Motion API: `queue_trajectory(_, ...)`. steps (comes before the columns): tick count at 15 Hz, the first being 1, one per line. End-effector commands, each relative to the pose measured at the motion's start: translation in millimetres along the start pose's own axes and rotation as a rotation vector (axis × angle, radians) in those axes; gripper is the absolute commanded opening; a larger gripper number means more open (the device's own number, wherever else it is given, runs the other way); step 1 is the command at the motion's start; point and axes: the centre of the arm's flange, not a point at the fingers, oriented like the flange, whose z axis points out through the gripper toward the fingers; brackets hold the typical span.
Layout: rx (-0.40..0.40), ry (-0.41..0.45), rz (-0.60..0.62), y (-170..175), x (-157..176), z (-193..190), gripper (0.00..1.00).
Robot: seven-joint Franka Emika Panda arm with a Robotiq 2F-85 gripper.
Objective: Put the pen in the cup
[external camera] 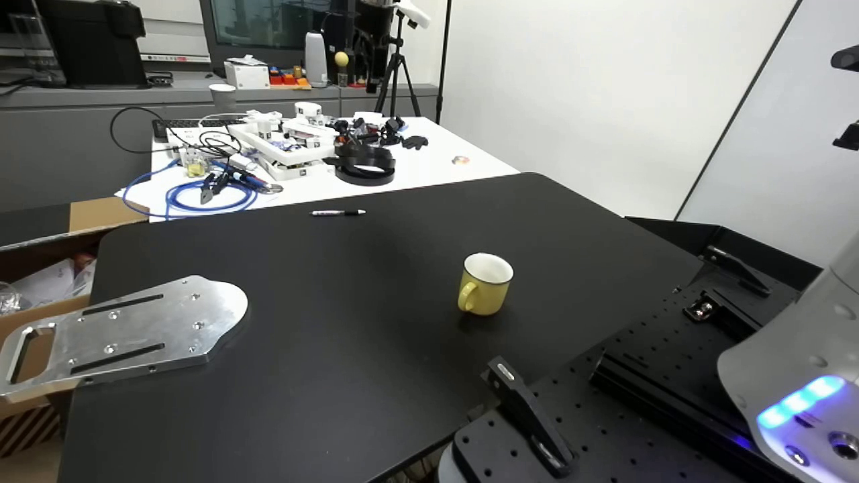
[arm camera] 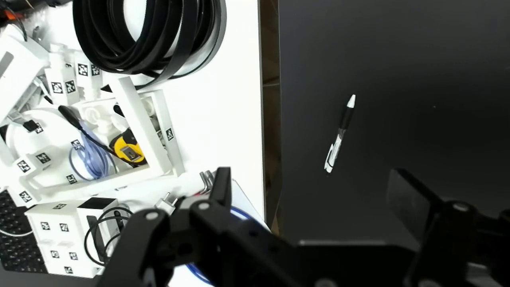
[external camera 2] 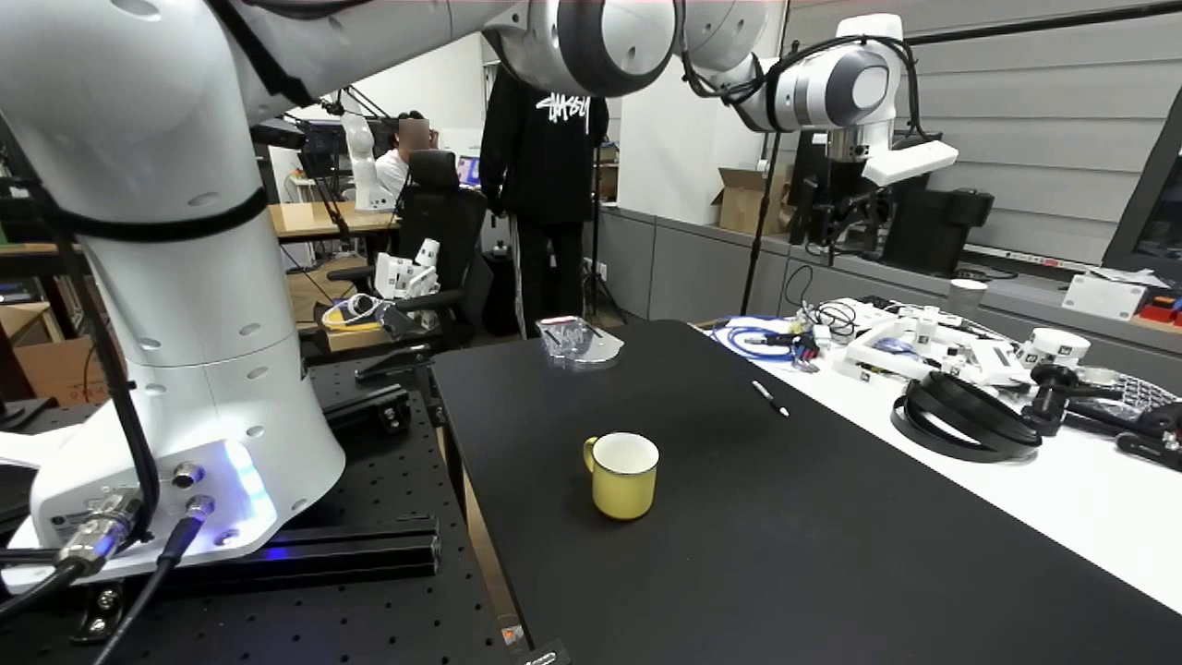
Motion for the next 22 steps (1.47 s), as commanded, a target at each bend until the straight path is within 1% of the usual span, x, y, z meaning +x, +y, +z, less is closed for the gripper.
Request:
queue_trajectory(1,0.007,0.03,-0.043,53,17,30,1.0)
queue_trajectory(6,0.041,0.049,-0.068,40,43,52,1.0)
queue_trajectory(9,0.051,0.033,-0.06,34,58,58,1.0)
queue_trajectory(10,0.047,0.035,-0.074,-20,43,46,1.0)
queue_trajectory(13,0.056,0.035,-0.081,-23,49,49,1.0)
queue_trajectory(22,0.054,0.034,-0.079,-22,48,47,1.0)
